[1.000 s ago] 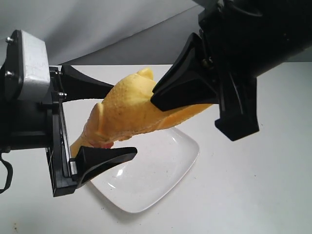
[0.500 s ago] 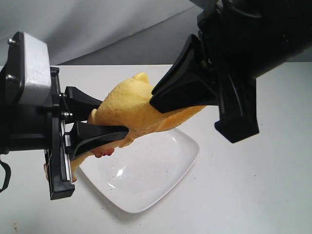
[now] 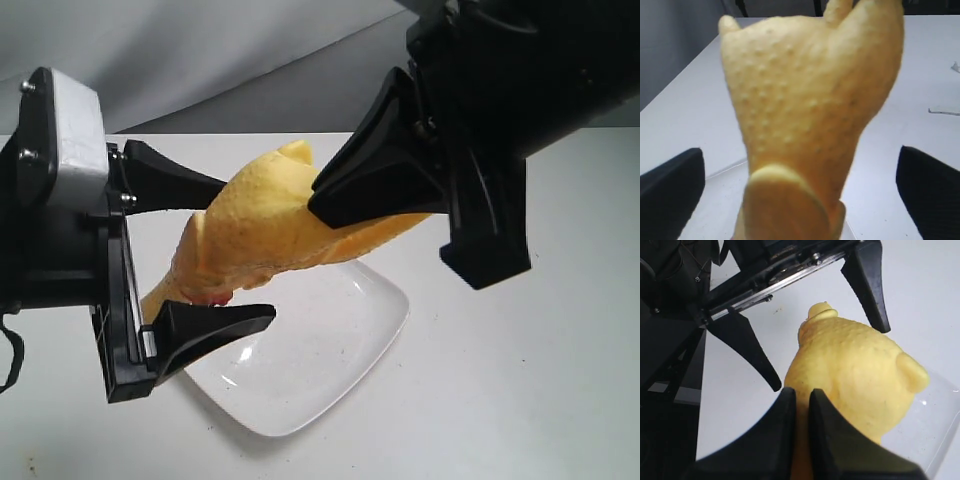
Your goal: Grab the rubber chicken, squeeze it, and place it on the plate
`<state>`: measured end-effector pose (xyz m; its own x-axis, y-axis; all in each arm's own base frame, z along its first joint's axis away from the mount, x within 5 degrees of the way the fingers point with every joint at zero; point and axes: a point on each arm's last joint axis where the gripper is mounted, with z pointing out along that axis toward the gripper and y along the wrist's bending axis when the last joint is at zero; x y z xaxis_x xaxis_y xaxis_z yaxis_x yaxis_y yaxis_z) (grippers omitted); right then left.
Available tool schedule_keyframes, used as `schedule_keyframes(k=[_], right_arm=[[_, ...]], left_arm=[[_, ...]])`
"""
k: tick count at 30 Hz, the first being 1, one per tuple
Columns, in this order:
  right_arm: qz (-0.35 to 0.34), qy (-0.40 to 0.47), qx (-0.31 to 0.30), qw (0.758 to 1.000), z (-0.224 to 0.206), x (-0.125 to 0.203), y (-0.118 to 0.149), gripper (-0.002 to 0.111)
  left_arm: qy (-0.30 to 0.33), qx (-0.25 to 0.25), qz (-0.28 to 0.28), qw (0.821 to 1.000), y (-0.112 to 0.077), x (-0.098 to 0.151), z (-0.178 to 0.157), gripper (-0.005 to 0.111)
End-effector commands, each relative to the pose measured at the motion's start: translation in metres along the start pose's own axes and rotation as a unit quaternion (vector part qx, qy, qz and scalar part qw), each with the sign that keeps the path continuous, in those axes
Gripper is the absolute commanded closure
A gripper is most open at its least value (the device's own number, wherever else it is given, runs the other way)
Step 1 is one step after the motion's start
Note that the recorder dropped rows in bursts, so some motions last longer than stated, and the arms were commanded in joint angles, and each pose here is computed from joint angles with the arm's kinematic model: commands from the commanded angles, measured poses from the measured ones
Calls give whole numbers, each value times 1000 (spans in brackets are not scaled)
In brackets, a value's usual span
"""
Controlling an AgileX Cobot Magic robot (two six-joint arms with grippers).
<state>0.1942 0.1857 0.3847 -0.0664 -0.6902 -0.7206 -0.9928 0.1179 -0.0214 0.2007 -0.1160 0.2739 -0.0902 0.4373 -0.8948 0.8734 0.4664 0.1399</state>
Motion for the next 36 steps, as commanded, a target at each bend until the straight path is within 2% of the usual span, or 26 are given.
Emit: schedule_keyframes(k=[1, 5, 7, 9, 14, 18, 25, 27, 28, 30, 31, 33, 34, 36], right_arm=[[-1, -18, 6, 1000, -2, -5, 0, 108], [-1, -18, 6, 1000, -2, -5, 0, 108], [-1, -18, 6, 1000, -2, -5, 0, 108], [-1, -18, 6, 1000, -2, -5, 0, 108], [-1, -18, 6, 1000, -2, -5, 0, 108], [-1, -18, 6, 1000, -2, -5, 0, 108], [0, -18, 4, 1000, -2, -5, 1, 108], [0, -18, 4, 1000, -2, -5, 1, 108], [0, -19, 4, 1000, -2, -5, 1, 108], [0, -19, 4, 1000, -2, -5, 1, 108], [0, -18, 3, 1000, -2, -5, 1, 108], [1, -19, 1, 1000, -2, -5, 1, 108], [1, -19, 1, 1000, -2, -5, 1, 108], [1, -17, -2, 1000, -2, -5, 2, 108]], left_arm=[[-4, -19, -25, 1000, 3, -2, 0, 3], [-6, -18, -28, 999, 3, -2, 0, 4], [-7, -17, -28, 999, 3, -2, 0, 14], [-7, -17, -28, 999, 3, -2, 0, 32], [1, 7, -5, 1000, -1, -1, 0, 108], [-5, 24, 8, 1000, -4, -2, 0, 105], [-5, 23, 8, 1000, -4, -2, 0, 105], [-5, 24, 8, 1000, -5, -2, 0, 101], [-5, 24, 8, 1000, -5, -2, 0, 94], [-4, 22, 8, 1000, -4, -2, 0, 66], [-3, 19, 8, 1000, -4, -2, 0, 43], [3, -1, -21, 1000, 0, -1, 0, 7], [5, -8, -31, 999, 1, 0, 0, 2], [7, -18, -36, 999, 3, 0, 0, 2]])
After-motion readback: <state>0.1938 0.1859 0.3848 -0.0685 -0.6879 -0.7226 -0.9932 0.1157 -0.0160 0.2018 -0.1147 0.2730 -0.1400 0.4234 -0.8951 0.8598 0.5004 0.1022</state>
